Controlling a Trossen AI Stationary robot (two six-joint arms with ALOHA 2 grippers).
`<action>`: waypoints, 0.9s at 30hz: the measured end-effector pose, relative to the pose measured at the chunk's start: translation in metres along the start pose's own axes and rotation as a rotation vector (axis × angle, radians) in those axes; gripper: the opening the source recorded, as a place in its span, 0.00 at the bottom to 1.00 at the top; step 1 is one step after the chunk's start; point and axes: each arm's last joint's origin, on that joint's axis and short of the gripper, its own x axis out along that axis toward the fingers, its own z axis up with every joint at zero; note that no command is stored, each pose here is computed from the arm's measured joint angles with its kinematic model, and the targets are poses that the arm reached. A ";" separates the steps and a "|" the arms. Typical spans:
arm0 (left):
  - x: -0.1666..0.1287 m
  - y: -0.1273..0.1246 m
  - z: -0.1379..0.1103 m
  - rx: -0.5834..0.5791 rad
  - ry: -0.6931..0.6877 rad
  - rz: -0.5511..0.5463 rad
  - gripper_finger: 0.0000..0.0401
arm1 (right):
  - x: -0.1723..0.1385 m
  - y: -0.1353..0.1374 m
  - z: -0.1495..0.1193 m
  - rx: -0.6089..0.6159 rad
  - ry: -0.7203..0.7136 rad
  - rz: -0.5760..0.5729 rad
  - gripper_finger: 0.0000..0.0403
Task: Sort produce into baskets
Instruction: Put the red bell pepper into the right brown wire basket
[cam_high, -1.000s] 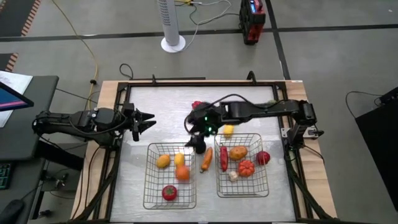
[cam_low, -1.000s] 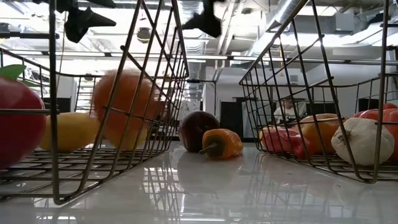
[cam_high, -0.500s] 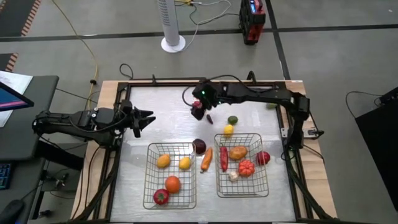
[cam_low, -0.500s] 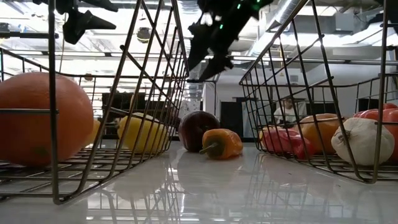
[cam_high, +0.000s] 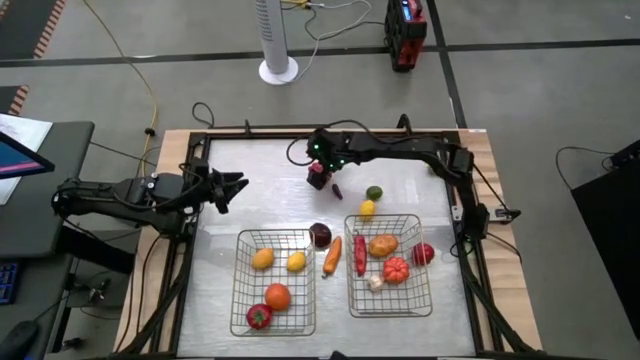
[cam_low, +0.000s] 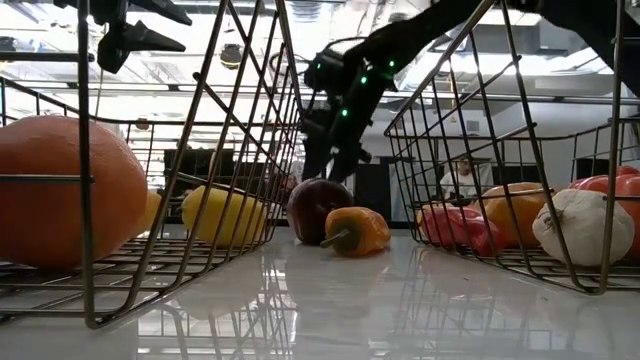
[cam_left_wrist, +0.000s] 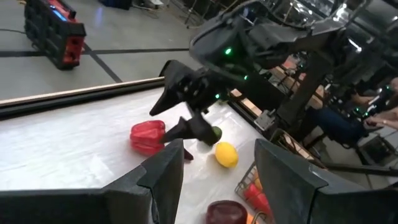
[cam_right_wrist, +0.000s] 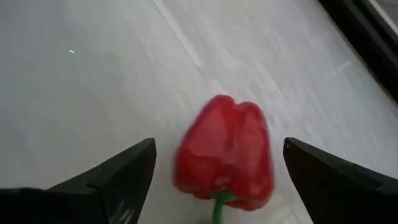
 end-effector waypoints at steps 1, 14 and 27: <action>0.000 0.000 0.000 -0.007 -0.003 0.003 0.46 | 0.004 -0.001 -0.001 0.000 0.010 -0.002 0.94; 0.000 0.000 0.000 -0.079 -0.008 0.009 0.46 | 0.038 0.004 -0.016 -0.003 0.094 0.015 0.93; 0.000 -0.001 -0.001 -0.068 0.040 -0.043 0.46 | -0.011 0.014 0.012 0.013 0.266 0.253 0.77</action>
